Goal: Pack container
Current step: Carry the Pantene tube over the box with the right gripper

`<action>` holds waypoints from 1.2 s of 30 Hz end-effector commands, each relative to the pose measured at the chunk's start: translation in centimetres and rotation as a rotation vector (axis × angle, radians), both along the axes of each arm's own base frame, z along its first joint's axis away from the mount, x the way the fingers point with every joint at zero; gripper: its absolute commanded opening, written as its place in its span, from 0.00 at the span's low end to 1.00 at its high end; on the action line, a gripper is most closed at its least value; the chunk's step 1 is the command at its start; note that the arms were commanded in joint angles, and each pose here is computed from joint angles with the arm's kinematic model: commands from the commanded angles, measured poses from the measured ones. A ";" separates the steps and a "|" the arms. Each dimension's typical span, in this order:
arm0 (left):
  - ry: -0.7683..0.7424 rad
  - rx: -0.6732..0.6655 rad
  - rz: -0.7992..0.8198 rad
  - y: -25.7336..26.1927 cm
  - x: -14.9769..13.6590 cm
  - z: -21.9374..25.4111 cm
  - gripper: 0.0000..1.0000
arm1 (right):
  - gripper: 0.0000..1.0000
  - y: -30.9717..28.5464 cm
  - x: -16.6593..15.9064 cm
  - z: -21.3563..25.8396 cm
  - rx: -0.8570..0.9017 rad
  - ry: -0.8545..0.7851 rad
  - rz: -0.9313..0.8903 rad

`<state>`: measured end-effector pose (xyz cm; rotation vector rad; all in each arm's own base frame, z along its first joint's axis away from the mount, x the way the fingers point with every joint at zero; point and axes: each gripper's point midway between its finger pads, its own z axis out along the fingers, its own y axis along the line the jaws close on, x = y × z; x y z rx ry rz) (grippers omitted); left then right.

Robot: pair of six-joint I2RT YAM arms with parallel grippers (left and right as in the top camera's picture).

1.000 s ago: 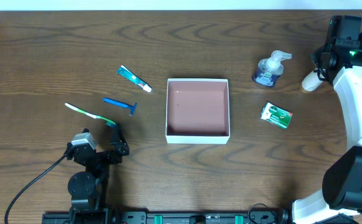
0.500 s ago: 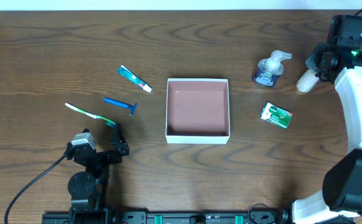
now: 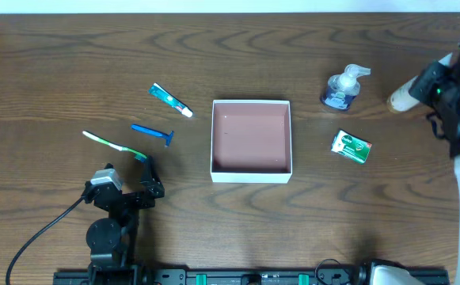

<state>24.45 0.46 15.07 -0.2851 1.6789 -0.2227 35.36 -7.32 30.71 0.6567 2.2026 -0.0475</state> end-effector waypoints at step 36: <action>0.042 0.000 -0.005 0.0 0.0 -1.7 0.98 | 0.01 36.4 4.3 -7.1 -0.025 -0.082 0.707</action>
